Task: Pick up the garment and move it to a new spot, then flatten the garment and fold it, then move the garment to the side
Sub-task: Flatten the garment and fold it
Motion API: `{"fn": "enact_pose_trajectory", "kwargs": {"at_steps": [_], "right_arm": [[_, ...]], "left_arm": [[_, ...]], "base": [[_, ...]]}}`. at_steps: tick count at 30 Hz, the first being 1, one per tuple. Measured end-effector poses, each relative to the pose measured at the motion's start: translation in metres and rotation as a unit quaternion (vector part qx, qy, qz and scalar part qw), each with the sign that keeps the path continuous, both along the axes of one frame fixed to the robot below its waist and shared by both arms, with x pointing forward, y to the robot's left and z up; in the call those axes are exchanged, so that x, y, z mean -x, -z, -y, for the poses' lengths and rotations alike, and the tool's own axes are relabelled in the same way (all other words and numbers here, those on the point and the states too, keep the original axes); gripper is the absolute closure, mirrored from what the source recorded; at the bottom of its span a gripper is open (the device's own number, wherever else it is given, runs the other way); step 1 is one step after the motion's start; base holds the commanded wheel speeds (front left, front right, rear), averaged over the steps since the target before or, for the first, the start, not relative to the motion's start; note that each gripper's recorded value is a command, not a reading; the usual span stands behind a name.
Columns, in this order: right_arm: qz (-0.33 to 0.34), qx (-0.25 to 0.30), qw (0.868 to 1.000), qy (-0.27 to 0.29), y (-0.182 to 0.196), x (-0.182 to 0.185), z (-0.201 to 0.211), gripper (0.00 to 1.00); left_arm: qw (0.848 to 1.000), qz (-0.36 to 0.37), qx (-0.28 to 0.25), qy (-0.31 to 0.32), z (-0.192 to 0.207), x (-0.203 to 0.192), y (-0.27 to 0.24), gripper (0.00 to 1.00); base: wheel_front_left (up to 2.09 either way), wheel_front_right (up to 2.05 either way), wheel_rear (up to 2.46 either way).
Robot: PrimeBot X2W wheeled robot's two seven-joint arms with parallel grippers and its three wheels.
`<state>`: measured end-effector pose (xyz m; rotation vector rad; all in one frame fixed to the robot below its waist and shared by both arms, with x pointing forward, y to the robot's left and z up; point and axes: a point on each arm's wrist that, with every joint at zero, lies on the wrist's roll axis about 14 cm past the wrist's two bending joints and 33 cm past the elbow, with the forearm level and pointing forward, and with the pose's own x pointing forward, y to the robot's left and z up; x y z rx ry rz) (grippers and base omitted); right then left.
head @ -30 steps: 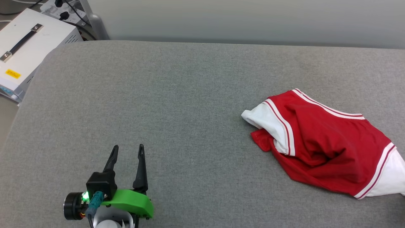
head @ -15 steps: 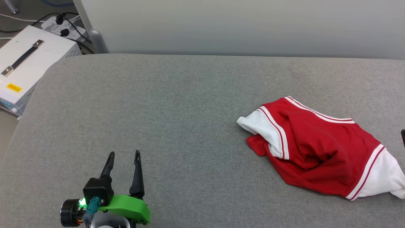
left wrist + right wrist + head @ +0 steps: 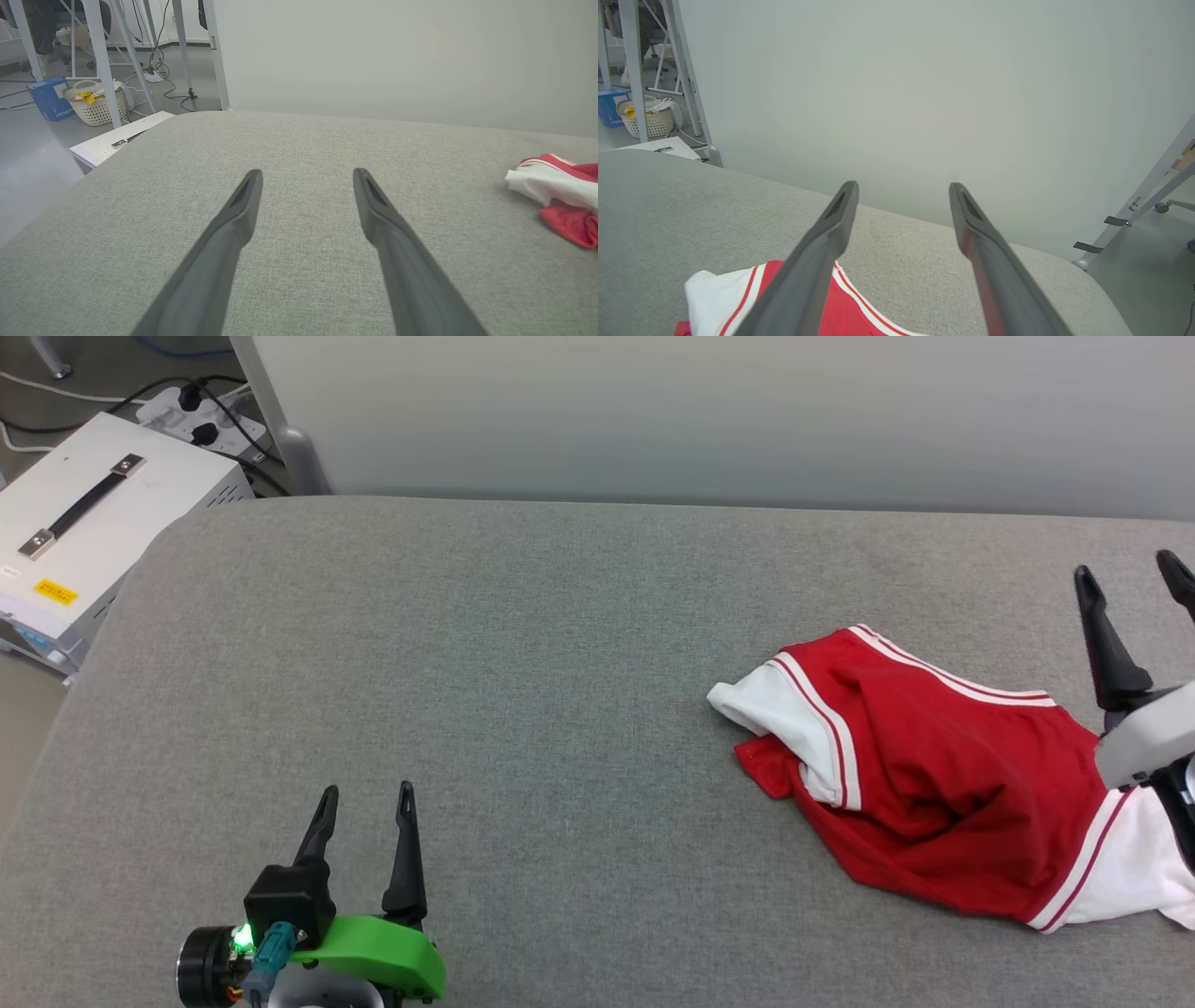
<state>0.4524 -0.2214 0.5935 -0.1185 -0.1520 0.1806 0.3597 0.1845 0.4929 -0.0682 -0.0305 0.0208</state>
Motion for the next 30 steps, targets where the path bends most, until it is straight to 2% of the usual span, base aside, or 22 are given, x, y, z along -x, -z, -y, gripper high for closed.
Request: {"fn": "enact_pose_trajectory", "kwargs": {"at_steps": [6, 8, 11, 13, 15, 17, 20, 30], "right_arm": [[-0.055, 0.047, 0.992, -0.1, -0.004, -0.016, -0.07, 0.0], [-0.093, 0.064, 0.985, -0.134, 0.005, -0.02, -0.091, 0.0], [-0.162, 0.105, 0.964, -0.181, 0.029, -0.019, -0.119, 0.0], [-0.227, 0.13, 0.942, -0.209, 0.053, -0.015, -0.134, 0.0], [-0.298, 0.162, 0.912, -0.232, 0.081, -0.005, -0.145, 0.0], [-0.351, 0.183, 0.885, -0.243, 0.102, 0.001, -0.149, 0.0], [-0.408, 0.214, 0.853, -0.243, 0.125, 0.001, -0.148, 0.0], [-0.502, 0.283, 0.784, -0.232, 0.199, -0.005, -0.148, 0.0]], "left_arm": [[1.0, -0.009, 0.0, 0.0, 0.001, 0.0, 0.005, 0.0], [1.0, -0.012, 0.001, -0.001, 0.0, -0.001, 0.008, 0.0], [1.0, -0.015, 0.003, -0.005, -0.001, -0.002, 0.009, 0.0], [1.0, -0.016, 0.007, -0.009, -0.002, -0.003, 0.01, 0.0], [1.0, -0.02, 0.011, -0.012, -0.004, -0.004, 0.012, 0.0], [1.0, -0.022, 0.011, -0.014, -0.005, -0.005, 0.014, 0.0], [0.999, -0.027, 0.012, -0.018, -0.007, -0.008, 0.017, 0.0], [0.999, -0.045, 0.015, -0.02, -0.007, -0.02, 0.029, 0.0]], "base": [[0.0, 0.0, 0.0], [0.0, 0.0, 0.0], [0.0, 0.0, 0.0], [0.0, 0.0, 0.0], [0.0, 0.0, 0.0], [0.0, 0.0, 0.0], [0.0, 0.0, 0.0], [0.0, 0.0, 0.0]]}}
